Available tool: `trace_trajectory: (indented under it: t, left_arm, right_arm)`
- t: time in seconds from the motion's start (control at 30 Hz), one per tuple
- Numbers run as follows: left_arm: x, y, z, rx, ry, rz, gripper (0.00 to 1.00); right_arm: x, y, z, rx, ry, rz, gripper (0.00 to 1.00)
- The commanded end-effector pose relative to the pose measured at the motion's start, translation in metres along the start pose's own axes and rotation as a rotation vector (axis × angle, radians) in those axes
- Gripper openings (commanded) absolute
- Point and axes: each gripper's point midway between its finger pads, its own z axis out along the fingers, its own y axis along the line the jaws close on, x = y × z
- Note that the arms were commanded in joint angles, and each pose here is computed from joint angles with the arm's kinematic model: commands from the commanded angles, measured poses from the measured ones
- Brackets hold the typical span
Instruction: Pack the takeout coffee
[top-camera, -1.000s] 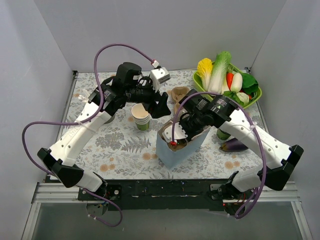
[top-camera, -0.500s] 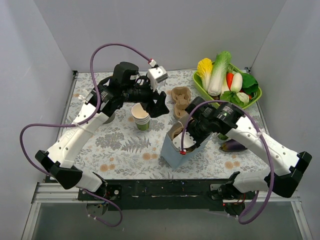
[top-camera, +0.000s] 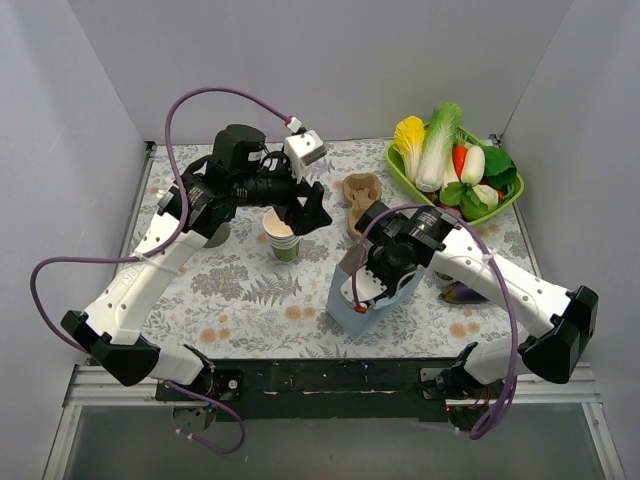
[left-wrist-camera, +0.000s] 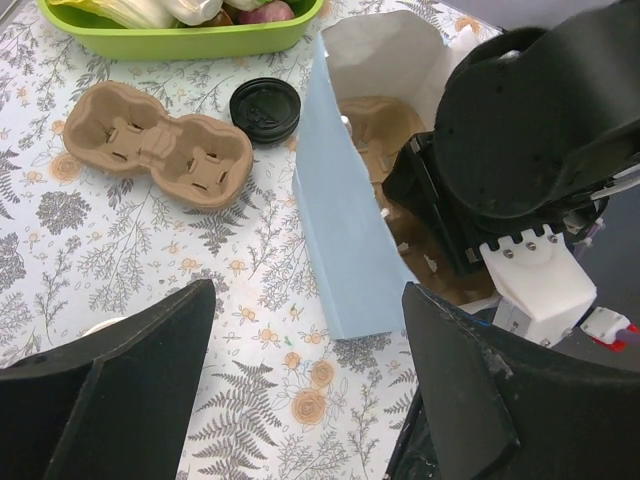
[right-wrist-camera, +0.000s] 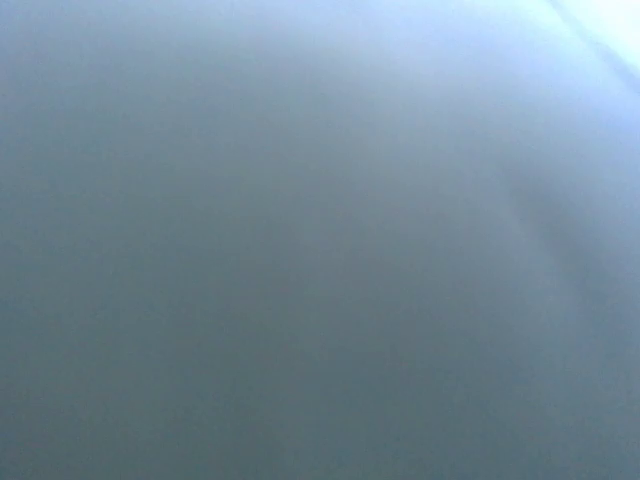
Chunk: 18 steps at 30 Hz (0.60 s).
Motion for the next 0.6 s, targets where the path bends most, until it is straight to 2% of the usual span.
trace_trajectory:
  t: [0.0,0.13,0.33,0.43,0.47,0.53,0.57]
  left_arm:
    - [-0.001,-0.005,-0.014,-0.003,-0.015,0.015,0.76]
    - [-0.001,-0.004,-0.016,-0.010,-0.015,0.012,0.77]
    - [0.003,-0.001,-0.016,-0.016,-0.011,0.001,0.77]
    - [0.004,-0.002,-0.017,-0.015,-0.011,0.002,0.77]
    - [0.005,-0.001,-0.016,-0.016,-0.007,-0.001,0.77]
    - [0.005,-0.002,-0.017,-0.014,-0.007,-0.001,0.77]
    - [0.006,-0.003,-0.017,-0.011,-0.006,-0.001,0.77]
  right_arm:
    - [0.014,0.026,0.022,-0.134,0.081,-0.059,0.14]
    - [0.024,0.037,0.038,-0.213,0.156,-0.052,0.15]
    - [0.026,0.029,0.045,-0.238,0.185,-0.015,0.19]
    - [0.030,0.031,0.048,-0.252,0.221,0.001,0.31]
    - [0.029,0.029,0.046,-0.245,0.218,0.002,0.37]
    - [0.024,0.021,0.041,-0.215,0.197,0.003,0.43]
    - [0.023,0.018,0.037,-0.198,0.191,0.004,0.52]
